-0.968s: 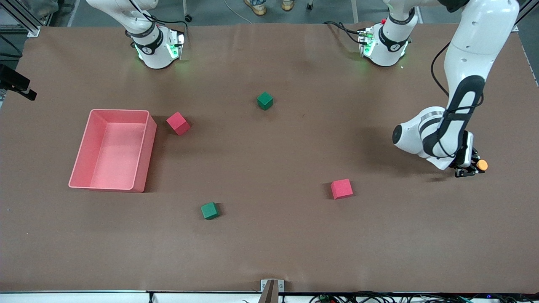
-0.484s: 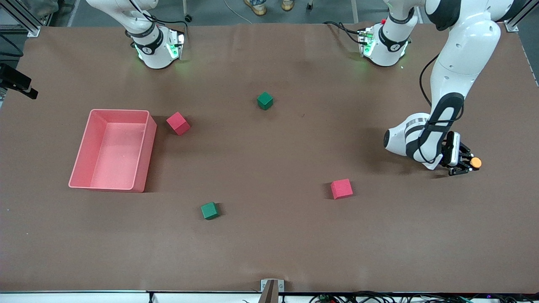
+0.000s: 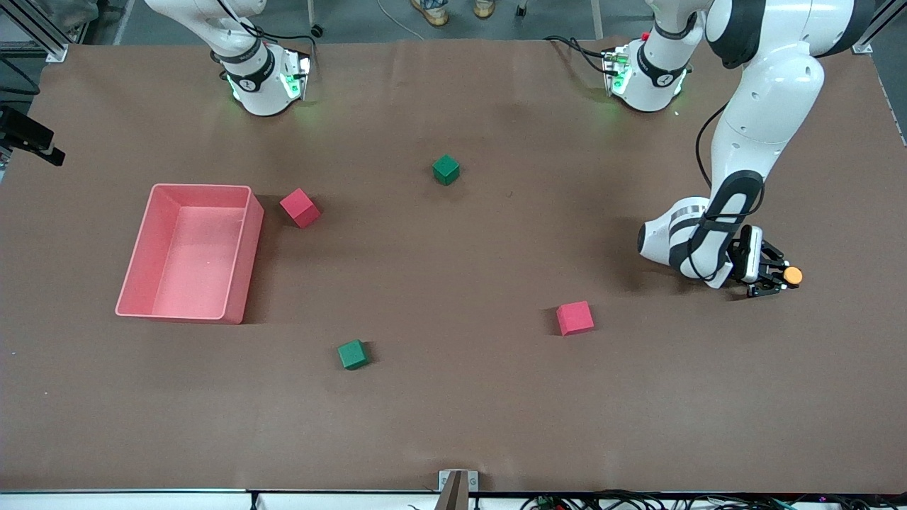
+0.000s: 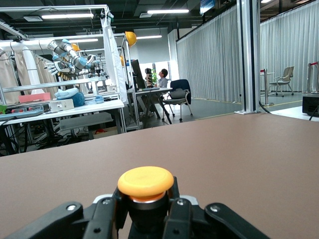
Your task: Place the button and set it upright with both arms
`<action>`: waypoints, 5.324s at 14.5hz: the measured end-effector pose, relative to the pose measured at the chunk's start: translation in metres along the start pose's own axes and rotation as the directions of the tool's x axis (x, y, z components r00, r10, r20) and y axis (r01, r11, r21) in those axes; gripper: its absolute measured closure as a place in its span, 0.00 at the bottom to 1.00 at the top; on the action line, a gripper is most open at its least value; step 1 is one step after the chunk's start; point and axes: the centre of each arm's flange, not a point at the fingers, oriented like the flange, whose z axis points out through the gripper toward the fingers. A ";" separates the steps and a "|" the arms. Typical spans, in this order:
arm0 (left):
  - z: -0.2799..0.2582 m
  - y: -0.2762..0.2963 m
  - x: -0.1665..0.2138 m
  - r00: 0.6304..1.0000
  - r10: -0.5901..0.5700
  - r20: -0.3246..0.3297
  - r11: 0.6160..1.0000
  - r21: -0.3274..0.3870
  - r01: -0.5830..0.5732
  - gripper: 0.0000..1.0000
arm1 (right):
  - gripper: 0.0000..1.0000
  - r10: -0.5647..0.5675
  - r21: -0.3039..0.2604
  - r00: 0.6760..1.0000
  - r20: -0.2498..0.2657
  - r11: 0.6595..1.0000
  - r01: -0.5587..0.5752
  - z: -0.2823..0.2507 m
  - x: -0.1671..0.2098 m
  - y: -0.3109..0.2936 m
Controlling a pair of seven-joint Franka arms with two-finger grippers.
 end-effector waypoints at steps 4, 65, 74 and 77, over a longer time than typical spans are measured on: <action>0.000 -0.001 -0.002 1.000 0.005 0.001 1.000 0.000 -0.005 0.64 | 0.00 0.002 0.000 1.000 -0.005 1.000 -0.002 -0.002 0.000 0.001; -0.091 0.054 0.524 -0.001 0.907 0.422 0.422 -0.907 -0.003 0.00 | 0.00 -0.008 0.011 1.000 0.022 1.000 0.008 0.022 0.019 -0.003; -0.132 -0.002 0.549 0.027 0.956 0.291 0.292 -0.956 -0.014 0.00 | 0.00 -0.005 0.012 0.999 0.032 1.000 0.005 0.028 0.018 -0.001; -0.143 -0.023 0.543 0.045 0.958 0.282 0.283 -0.959 -0.022 0.00 | 0.00 -0.006 0.012 1.000 0.028 1.000 0.005 0.027 0.018 -0.001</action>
